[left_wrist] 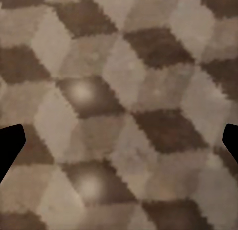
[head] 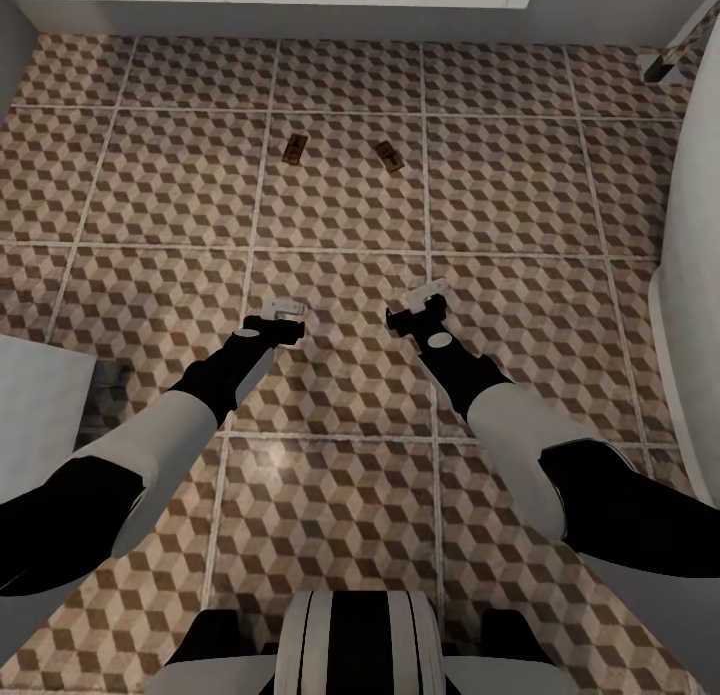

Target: Take the four mousetraps from the cabinet in the bathroom and place them on the bathroom floor. Make sure all four end up on the same floor surface, and ensure that at least two of them are either under or directly next to the same bathroom sink.

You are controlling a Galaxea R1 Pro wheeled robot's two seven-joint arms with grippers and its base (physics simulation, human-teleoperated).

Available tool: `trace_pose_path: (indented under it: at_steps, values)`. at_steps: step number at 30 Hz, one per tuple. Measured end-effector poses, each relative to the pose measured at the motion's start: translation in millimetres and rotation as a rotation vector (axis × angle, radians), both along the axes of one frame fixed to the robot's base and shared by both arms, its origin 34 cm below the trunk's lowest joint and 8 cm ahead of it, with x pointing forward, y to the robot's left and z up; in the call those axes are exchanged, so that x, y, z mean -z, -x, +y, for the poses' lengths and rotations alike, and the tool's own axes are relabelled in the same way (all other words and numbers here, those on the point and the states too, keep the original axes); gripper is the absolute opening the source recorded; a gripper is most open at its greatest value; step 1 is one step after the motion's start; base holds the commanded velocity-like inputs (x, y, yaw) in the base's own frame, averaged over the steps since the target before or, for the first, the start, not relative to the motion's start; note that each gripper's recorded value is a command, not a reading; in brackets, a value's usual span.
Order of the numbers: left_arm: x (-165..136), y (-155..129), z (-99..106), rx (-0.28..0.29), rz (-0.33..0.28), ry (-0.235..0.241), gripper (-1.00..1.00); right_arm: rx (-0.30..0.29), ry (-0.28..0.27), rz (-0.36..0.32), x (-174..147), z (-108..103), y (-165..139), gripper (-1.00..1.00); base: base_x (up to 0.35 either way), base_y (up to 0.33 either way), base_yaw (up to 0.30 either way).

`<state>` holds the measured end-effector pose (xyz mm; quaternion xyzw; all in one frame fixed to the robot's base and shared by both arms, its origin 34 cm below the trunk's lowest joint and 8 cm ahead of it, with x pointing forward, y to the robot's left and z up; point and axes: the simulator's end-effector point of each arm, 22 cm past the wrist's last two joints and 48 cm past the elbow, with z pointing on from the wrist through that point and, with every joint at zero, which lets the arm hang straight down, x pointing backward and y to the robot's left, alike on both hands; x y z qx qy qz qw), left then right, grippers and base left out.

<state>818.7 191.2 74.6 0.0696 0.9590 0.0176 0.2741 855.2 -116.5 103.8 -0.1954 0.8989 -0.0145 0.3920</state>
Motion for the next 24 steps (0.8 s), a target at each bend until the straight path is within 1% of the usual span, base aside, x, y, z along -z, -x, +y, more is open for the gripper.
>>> trace_pose_path:
  at_steps: [22, 24]
  values:
    - [2.3, 2.7, 1.4, -0.001, 0.008, -0.004, 1.00, 0.000, -0.001, -0.003, -0.8, 0.2, -0.8, 1.00, 0.000, 0.000, 0.000]
    - [-4.0, -0.8, 1.2, -0.001, -0.001, -0.004, 1.00, 0.000, -0.001, -0.012, -7.6, 0.2, -4.2, 1.00, 0.000, 0.000, 0.000]
